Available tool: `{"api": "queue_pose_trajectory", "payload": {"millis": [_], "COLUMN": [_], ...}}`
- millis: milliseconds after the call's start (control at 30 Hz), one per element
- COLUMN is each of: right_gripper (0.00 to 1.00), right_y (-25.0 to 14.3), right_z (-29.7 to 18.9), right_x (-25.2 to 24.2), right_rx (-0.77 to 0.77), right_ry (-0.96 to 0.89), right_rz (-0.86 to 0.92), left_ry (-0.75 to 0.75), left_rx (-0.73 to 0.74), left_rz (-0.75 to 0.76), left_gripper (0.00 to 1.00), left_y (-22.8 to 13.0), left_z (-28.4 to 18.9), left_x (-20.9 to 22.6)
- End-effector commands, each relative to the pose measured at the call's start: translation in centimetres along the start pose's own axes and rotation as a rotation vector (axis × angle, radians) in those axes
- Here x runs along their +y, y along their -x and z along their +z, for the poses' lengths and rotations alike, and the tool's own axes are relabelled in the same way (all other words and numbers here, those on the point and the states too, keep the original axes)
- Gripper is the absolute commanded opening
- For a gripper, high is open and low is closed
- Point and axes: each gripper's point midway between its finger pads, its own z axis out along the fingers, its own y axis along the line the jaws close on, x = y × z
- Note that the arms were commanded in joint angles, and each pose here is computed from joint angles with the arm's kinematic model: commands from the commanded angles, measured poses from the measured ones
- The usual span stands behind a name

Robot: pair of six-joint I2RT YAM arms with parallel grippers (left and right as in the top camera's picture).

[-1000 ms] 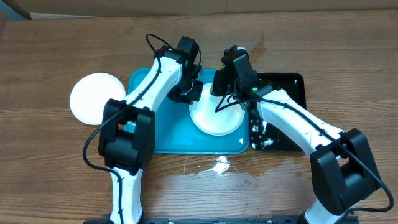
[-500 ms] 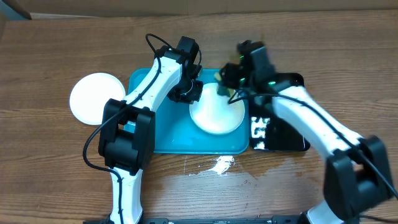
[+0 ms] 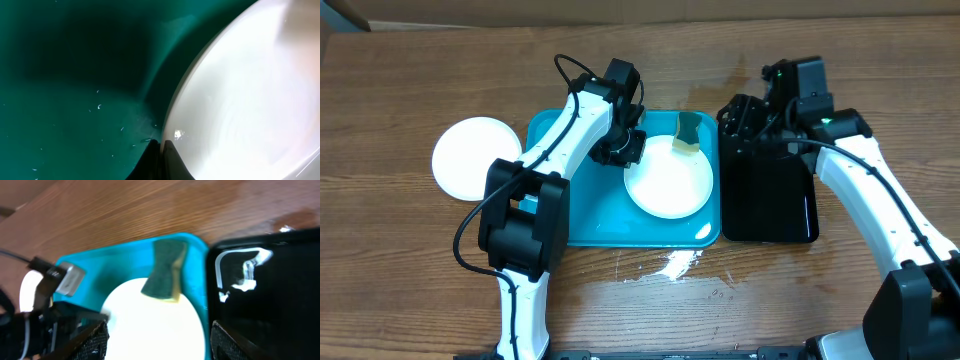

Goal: Clean dirty plates on tray and stack at the side

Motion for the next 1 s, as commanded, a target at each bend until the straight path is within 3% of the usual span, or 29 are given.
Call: {"api": "queue_pose_trajectory", "payload": {"millis": [0,167,367,667,867,967], "right_gripper": [0.68,0.68,0.68,0.68,0.6,0.48], "right_y": [-0.2,-2.1,-1.7,-1.7,-2.4,-2.4], "right_z": [0.6,5.2,10.1,13.5,14.0,14.0], "right_x": [2.6,3.1,2.6,1.9,1.9,1.9], "right_rx": [-0.02,0.018,0.019,-0.017,-0.029,-0.029], "right_ry": [0.025,-0.039,-0.055,-0.084,-0.134,-0.136], "right_rz": [-0.093,-0.149,-0.162,-0.182,-0.208,-0.209], "left_ry": [-0.001,0.001,0.001,0.001,0.001,0.002], "left_rx": [0.013,0.017,0.017,0.017,0.016,0.016], "left_rz": [0.022,0.021,0.021,0.022,0.021,0.021], "left_gripper": [0.04,0.04,0.04,0.04,0.04,0.04], "left_y": [-0.2,-0.3,-0.3,-0.3,-0.3,-0.3], "left_z": [0.4,0.4,0.4,0.5,0.5,0.4], "left_x": [0.2,0.2,0.2,0.2,0.2,0.2]}}
